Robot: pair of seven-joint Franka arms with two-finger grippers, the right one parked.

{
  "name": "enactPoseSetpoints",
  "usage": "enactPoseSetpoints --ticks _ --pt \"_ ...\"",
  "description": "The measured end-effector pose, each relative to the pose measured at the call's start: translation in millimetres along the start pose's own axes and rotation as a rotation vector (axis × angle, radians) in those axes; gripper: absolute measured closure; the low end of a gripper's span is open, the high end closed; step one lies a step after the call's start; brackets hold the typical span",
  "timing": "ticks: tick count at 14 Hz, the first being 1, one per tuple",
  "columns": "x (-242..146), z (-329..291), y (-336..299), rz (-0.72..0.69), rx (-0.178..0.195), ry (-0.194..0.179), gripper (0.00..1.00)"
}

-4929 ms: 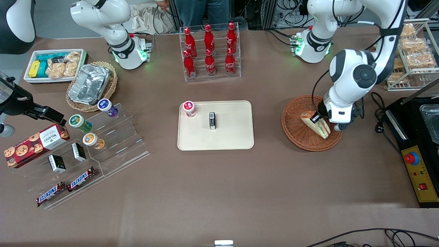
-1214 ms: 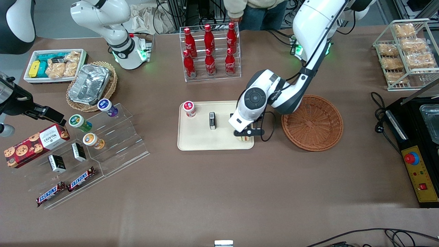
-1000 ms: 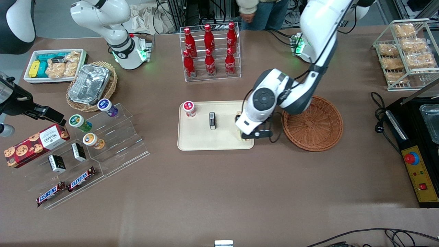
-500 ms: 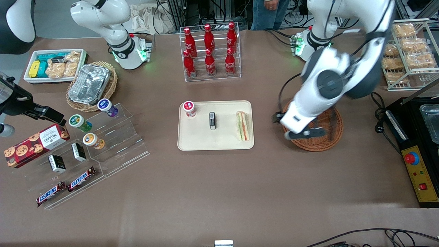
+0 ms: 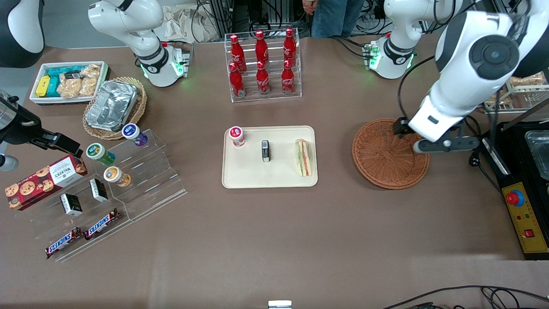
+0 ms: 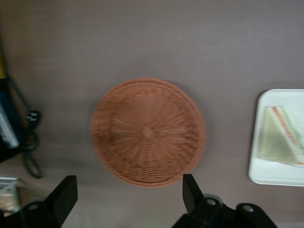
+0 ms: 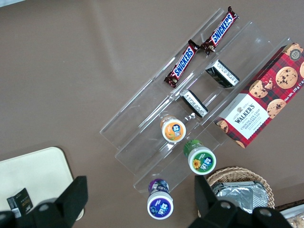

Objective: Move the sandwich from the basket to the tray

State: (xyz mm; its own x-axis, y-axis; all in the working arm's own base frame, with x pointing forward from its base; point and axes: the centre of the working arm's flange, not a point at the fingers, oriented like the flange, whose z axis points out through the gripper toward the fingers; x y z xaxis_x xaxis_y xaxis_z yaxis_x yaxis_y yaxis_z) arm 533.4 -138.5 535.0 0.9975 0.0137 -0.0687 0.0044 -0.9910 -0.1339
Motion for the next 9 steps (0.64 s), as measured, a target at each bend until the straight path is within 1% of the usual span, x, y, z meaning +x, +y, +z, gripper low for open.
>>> enactPoseSetpoints --ticks 1,3,4,6,9 --pt "-1 -4 -15 -0.004 0.009 0.0 0.01" --pt "-1 -11 -52 -0.016 0.013 -0.025 0.01" --pt "-2 -15 -66 -0.023 0.012 -0.03 0.01" --pt "-1 -19 -81 -0.043 0.01 -0.029 0.01" --pt "-1 -20 -85 -0.049 0.009 -0.028 0.01"
